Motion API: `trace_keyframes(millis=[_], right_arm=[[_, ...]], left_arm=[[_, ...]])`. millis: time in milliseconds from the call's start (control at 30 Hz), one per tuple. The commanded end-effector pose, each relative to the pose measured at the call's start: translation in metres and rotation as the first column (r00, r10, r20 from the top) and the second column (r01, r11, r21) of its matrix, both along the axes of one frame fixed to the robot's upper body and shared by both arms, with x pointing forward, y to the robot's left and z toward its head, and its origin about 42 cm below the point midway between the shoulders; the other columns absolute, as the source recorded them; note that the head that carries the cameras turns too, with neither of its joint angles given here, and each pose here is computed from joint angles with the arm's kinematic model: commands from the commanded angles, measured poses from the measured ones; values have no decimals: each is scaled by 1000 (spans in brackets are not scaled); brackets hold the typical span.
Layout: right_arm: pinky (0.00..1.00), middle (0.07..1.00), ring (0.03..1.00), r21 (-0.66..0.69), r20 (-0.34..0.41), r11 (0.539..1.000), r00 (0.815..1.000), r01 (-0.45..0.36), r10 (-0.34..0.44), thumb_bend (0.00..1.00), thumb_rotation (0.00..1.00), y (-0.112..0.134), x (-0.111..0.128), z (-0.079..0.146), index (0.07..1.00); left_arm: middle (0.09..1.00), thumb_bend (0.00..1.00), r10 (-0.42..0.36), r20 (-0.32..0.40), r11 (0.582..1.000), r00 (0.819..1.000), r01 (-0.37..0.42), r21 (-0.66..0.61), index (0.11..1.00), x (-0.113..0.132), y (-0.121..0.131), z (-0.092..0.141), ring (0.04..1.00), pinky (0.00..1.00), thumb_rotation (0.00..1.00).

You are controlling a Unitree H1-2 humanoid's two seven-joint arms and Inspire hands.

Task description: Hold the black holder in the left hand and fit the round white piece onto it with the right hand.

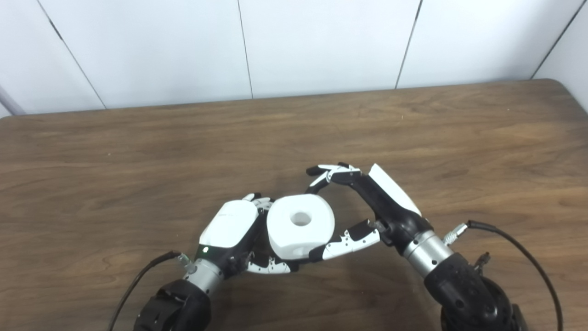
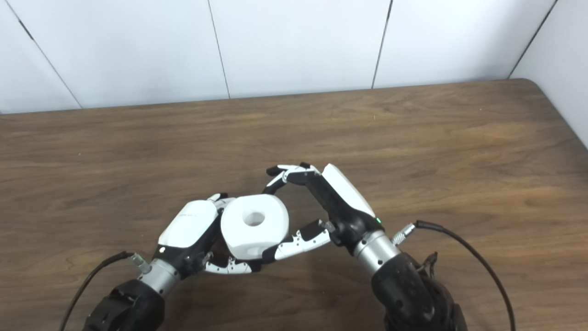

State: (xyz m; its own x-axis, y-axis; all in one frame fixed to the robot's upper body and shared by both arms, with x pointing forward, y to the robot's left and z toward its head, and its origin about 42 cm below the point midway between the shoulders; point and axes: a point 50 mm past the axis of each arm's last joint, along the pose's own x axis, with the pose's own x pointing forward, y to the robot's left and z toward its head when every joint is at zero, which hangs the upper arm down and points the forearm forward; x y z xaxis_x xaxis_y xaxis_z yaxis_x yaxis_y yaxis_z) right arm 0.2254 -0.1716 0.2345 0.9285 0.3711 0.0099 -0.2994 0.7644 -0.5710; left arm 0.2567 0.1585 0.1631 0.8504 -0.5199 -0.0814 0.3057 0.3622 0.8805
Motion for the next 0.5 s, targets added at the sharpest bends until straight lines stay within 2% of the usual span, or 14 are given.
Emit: trace_keyframes(millis=[0, 467], right_arm=[[1000, 832, 903, 13, 68, 1000, 998, -13, 12, 523, 137, 2, 2, 8, 483], [1000, 832, 909, 0, 77, 1000, 997, 24, -24, 522, 140, -5, 9, 6, 484]], left_arm=[[776, 521, -18, -7, 1000, 1000, 19, 13, 486, 2, -3, -1, 861, 959, 51], [775, 521, -18, -5, 1000, 1000, 18, 22, 486, 2, -2, 1, 861, 954, 52]])
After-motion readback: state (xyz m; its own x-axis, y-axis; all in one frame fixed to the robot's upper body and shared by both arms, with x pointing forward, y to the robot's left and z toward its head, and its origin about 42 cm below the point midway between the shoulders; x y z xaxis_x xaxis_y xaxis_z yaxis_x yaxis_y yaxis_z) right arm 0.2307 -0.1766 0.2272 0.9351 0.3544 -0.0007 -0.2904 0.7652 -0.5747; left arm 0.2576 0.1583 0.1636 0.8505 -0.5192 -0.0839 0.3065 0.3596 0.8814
